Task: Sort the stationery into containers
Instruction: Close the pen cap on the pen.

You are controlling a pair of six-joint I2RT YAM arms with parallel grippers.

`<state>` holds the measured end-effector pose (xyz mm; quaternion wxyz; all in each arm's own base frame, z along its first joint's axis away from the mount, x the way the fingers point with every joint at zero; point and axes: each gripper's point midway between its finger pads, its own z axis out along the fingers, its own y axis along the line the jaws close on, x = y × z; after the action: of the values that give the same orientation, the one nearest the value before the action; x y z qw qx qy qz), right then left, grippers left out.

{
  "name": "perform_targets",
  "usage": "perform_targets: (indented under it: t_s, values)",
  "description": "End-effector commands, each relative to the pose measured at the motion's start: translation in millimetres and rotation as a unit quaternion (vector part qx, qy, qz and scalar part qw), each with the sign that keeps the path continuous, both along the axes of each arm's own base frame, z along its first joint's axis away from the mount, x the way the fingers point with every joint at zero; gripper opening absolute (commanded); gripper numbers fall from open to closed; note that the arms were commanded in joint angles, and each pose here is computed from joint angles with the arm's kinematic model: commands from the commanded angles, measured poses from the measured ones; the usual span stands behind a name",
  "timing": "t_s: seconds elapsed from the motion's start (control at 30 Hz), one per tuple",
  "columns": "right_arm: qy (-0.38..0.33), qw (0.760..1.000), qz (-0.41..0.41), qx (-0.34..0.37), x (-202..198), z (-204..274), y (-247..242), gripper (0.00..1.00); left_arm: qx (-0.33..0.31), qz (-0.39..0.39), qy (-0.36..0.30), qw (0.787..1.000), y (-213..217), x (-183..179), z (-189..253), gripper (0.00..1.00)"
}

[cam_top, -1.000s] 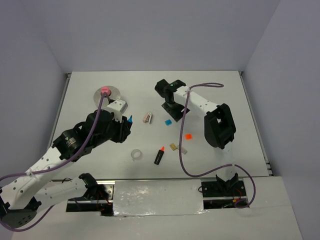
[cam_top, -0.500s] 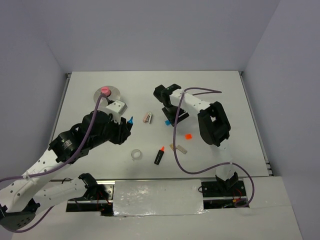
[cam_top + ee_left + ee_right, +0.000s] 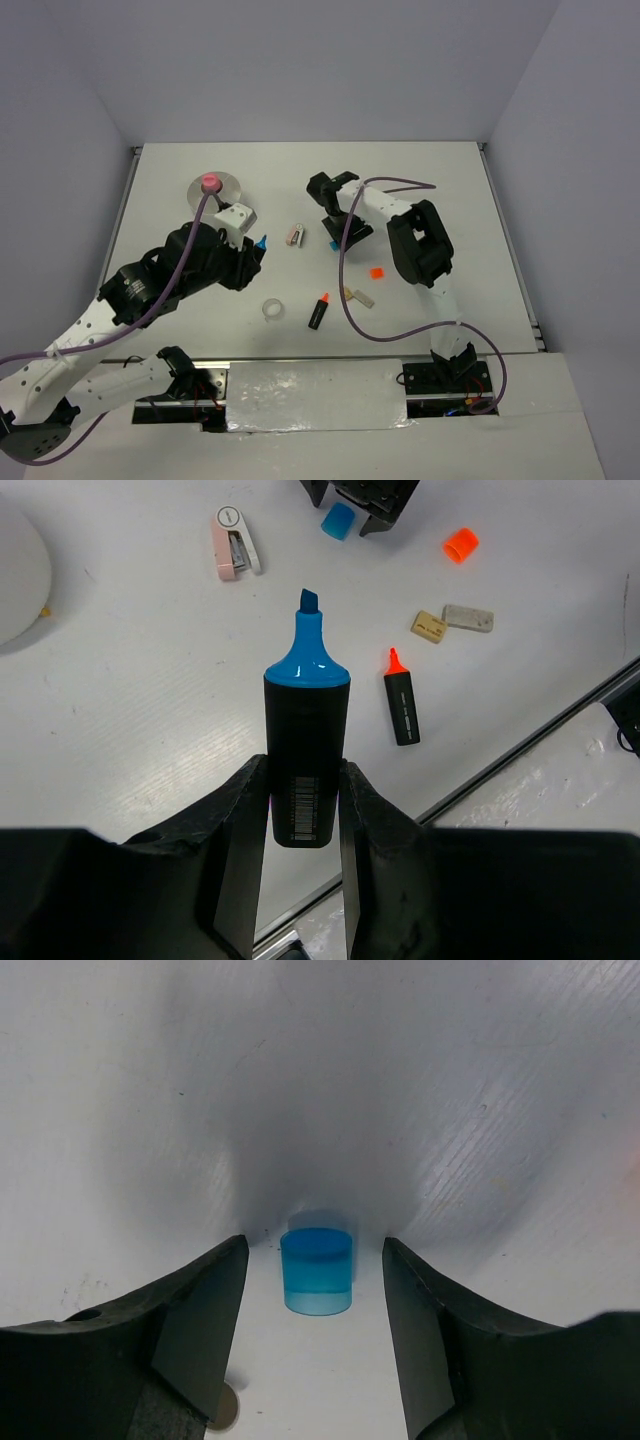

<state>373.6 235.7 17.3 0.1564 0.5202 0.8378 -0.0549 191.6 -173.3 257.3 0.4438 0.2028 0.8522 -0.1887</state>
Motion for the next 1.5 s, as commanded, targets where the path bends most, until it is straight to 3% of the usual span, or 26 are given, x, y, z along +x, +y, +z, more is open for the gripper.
perform_targets:
  t_s: [0.0, 0.1, 0.23, 0.37, 0.57, 0.7, 0.83, 0.97, 1.03, 1.13, 1.37, 1.43, 1.47]
  values:
    - [-0.008, 1.000, -0.005, -0.004, 5.2, -1.2, 3.5, 0.64, -0.005, -0.011, -0.017, 1.000, -0.5, -0.8, 6.8, 0.00]
    - [-0.004, 1.000, -0.008, -0.016, -1.1, -4.6, -1.1, 0.58, -0.005, -0.009, -0.017, 1.000, 1.7, -1.9, 6.8, 0.00]
    - [0.002, 1.000, -0.005, -0.020, -6.6, -9.9, -5.4, 0.39, -0.006, -0.009, -0.015, 1.000, 1.7, -2.9, 5.0, 0.00]
    - [-0.004, 1.000, 0.022, -0.020, -7.3, -10.6, -6.1, 0.30, -0.013, -0.014, -0.013, 1.000, -2.1, -3.3, 6.3, 0.00]
    - [-0.125, 0.981, 0.149, -0.012, 29.5, 49.4, -2.7, 0.26, -0.041, -0.031, -0.013, 0.999, -13.9, -4.9, 16.6, 0.00]
    - [-0.250, 0.939, 0.237, 0.006, 44.1, 132.7, 1.5, 0.26, -0.071, -0.050, -0.011, 0.996, -27.7, -5.4, 26.8, 0.00]
    - [-0.357, 0.850, 0.386, 0.024, 26.2, 214.3, 11.5, 0.26, -0.126, -0.091, -0.017, 0.988, -50.9, -9.8, 47.7, 0.00]
    - [-0.472, 0.753, 0.456, 0.048, -11.0, 312.9, 14.5, 0.26, -0.208, -0.170, -0.025, 0.963, -80.6, -26.7, 82.2, 0.00]
    - [-0.512, 0.694, 0.502, 0.065, -32.4, 348.9, 23.1, 0.26, -0.266, -0.227, -0.030, 0.936, -97.2, -42.6, 110.4, 0.00]
    - [-0.580, 0.626, 0.517, 0.069, -63.3, 414.9, 18.5, 0.27, -0.327, -0.278, -0.037, 0.902, -111.6, -55.9, 142.2, 0.00]
    - [-0.682, 0.502, 0.525, 0.092, -115.8, 510.3, 14.6, 0.26, -0.397, -0.345, -0.041, 0.850, -125.3, -73.6, 190.5, 0.00]
    - [-0.690, 0.484, 0.527, 0.109, -122.3, 518.7, 18.2, 0.26, -0.404, -0.348, -0.043, 0.845, -125.6, -74.3, 194.6, 0.00]
    - [-0.699, 0.460, 0.534, 0.119, -130.2, 525.4, 21.8, 0.26, -0.408, -0.351, -0.039, 0.842, -125.8, -75.9, 195.0, 0.00]
